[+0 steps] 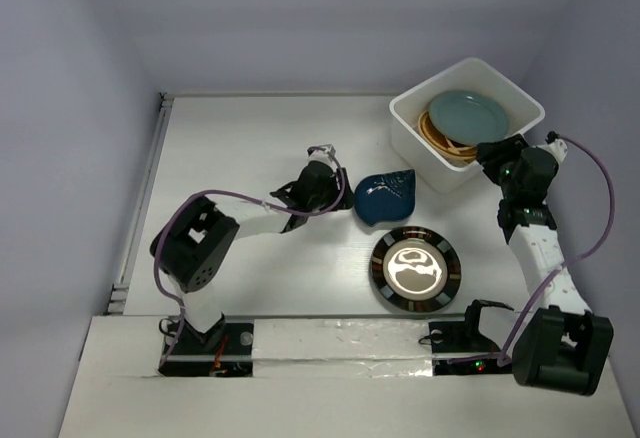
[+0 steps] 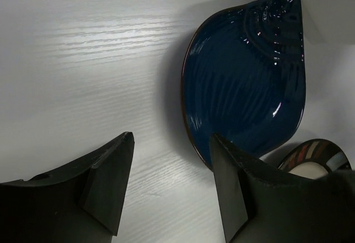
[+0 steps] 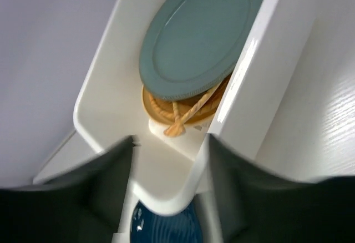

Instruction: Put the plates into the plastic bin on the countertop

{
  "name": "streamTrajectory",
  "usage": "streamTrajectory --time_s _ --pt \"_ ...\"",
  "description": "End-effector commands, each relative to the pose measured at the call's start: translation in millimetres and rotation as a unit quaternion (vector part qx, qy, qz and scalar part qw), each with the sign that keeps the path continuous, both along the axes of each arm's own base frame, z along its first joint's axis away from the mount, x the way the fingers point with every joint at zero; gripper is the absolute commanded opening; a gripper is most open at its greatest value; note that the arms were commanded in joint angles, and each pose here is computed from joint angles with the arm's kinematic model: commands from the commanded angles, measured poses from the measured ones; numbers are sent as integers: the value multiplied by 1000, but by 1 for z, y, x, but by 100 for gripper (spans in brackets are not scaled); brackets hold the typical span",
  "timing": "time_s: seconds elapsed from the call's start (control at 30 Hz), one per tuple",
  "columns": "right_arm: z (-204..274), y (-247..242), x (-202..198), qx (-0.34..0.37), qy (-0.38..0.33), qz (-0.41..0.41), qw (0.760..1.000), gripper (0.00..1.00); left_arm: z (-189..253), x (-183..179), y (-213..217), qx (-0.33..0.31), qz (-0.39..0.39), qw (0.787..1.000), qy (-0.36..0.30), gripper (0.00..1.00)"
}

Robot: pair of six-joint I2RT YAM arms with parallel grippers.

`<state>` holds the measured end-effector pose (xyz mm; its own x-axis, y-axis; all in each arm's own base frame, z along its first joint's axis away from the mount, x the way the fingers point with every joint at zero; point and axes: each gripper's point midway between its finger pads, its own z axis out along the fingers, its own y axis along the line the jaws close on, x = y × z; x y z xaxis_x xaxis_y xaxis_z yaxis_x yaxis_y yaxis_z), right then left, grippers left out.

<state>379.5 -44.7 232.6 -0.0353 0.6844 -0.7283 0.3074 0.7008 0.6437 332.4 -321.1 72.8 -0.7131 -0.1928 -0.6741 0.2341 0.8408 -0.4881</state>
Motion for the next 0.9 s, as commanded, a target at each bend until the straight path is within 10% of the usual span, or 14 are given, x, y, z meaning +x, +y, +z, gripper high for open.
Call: streamTrajectory --time_s 0.0,0.13,0.3,0.5,0.87 --pt "41 21 -11 2 -87 49 995 48 18 8 -28 -26 -26 999 -20 53" --pt "43 43 -30 11 -114 93 989 10 6 13 -46 -24 -41 999 -8 51" --pt "28 79 -44 26 -112 149 982 11 -14 16 -57 -17 -42 999 6 44" --pt "30 137 -57 41 -126 255 958 27 -31 24 -54 -11 -14 1000 10 0" --pt "2 242 -78 28 -89 407 909 91 66 17 50 -107 81 988 -77 0"
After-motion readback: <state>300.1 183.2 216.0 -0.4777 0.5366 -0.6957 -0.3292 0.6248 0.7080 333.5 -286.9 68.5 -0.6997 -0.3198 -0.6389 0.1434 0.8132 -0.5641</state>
